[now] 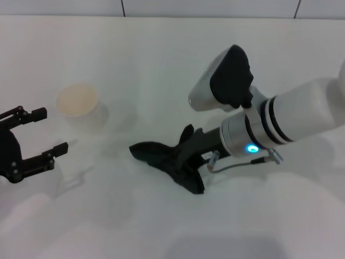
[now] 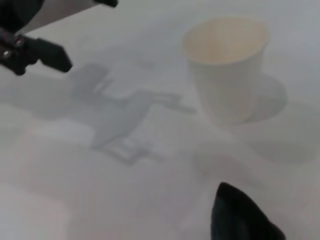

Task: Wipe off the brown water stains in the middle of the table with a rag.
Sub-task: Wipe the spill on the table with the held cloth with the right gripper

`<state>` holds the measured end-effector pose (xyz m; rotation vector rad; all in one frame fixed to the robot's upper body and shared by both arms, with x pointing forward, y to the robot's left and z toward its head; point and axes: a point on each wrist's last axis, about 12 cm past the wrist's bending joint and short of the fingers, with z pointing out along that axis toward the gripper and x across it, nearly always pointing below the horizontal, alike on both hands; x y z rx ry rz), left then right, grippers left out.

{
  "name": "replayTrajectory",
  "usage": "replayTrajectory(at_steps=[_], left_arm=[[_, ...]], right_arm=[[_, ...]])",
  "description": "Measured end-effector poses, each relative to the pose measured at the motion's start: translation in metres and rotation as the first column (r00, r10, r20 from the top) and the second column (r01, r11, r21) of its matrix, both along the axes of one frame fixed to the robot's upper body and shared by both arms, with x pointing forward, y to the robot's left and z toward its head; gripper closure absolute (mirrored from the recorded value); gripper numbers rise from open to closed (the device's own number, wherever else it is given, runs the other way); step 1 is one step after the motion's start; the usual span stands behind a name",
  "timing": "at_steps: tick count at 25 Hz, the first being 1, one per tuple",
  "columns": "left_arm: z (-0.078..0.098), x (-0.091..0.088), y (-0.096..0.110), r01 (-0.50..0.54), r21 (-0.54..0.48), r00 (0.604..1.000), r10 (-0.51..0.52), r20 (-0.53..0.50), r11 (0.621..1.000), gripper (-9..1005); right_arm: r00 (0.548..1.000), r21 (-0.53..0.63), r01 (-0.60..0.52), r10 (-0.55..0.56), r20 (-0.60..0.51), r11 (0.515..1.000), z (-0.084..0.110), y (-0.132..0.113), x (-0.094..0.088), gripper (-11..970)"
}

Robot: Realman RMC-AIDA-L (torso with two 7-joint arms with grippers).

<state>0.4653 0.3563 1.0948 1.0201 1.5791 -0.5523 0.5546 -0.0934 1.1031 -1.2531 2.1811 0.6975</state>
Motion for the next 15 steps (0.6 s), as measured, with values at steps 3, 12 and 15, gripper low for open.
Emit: replayTrajectory(at_steps=[3,12,15], left_arm=[[0.000,0.000,0.000,0.004,0.004,1.000,-0.004,0.006,1.000,229],[0.000,0.000,-0.001,0.010,0.005,1.000,-0.010,0.007,1.000,230],[0.000,-0.001,-0.001,0.011,0.004,1.000,-0.011,0.005,1.000,230]], right_arm=[[0.999,-0.010,-0.027,0.027,-0.030,1.000,-0.002,0.003,-0.008,866],[0.999,-0.003,-0.045,0.044,-0.026,0.999,0.008,0.002,-0.011,865],[1.000,-0.025,-0.006,0.006,0.003,1.000,0.009,-0.007,0.000,866]])
